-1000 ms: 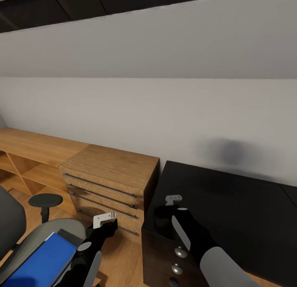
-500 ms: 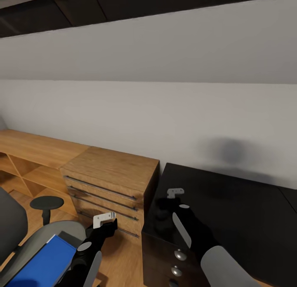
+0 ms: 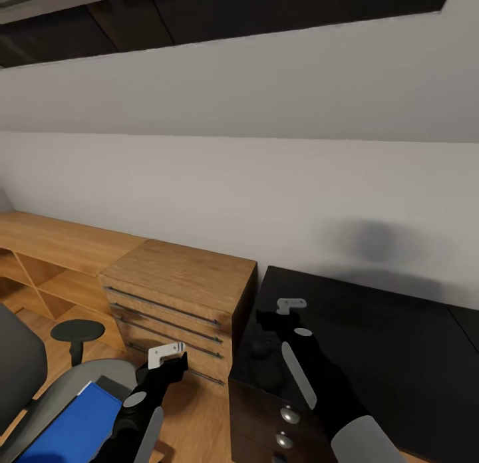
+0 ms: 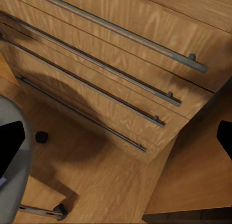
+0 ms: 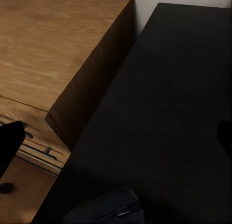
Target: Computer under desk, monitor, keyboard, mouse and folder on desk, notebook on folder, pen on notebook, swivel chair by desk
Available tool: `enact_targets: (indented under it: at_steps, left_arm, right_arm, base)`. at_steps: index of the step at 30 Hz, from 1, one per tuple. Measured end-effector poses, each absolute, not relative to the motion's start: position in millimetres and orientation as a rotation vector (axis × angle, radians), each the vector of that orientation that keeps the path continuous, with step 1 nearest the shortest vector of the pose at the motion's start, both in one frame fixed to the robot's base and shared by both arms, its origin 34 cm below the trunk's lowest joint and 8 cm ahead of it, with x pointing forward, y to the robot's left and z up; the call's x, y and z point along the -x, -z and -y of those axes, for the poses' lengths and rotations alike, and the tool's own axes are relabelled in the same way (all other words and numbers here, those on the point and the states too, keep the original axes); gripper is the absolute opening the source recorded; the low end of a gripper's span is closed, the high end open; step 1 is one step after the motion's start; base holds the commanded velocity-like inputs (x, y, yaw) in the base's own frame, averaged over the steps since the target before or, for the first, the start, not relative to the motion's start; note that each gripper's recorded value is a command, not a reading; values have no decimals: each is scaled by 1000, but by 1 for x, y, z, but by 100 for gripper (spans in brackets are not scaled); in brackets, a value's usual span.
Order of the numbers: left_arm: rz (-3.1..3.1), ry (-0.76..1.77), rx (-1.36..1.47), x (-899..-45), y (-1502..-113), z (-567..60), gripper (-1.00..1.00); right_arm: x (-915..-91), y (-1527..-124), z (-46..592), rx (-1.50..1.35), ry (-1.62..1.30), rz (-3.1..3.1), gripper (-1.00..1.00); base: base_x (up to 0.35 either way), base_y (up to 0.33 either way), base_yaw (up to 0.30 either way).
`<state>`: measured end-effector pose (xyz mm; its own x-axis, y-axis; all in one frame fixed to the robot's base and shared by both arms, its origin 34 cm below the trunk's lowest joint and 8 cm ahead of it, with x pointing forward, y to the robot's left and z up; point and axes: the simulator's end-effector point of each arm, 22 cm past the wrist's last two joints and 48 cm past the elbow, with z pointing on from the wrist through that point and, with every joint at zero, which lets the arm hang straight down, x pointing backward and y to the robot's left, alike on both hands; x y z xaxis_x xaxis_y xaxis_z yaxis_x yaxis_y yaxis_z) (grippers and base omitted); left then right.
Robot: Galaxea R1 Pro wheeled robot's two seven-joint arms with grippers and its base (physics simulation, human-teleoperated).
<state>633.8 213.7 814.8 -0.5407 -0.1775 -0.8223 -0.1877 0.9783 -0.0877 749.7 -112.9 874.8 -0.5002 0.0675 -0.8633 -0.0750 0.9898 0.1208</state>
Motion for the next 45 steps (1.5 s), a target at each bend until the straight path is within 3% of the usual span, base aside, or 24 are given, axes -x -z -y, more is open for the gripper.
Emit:
enact_targets:
  at_steps: [14, 21, 34, 45]
  left_arm:
    - [-2112, 17, 225, -610, -849, -196, 100]
    - [-2046, 117, 231, -617, -884, -157, 100]
    - [-2060, 96, 223, -615, -876, -162, 100]
    - [-2115, 84, 205, -608, -852, -158, 100]
  right_arm:
    - [-748, -906, 129, -75, -170, -2065, 100]
    - [-745, -868, 226, -405, -126, -2113, 100]
    - [-745, -870, 241, -450, -116, -2101, 100]
    - [-745, -873, 240, -445, -114, -2096, 100]
  base:
    - [0, 0, 0]
    - [0, 0, -271]
    - [0, -2, -288]
    - [0, -179, -289]
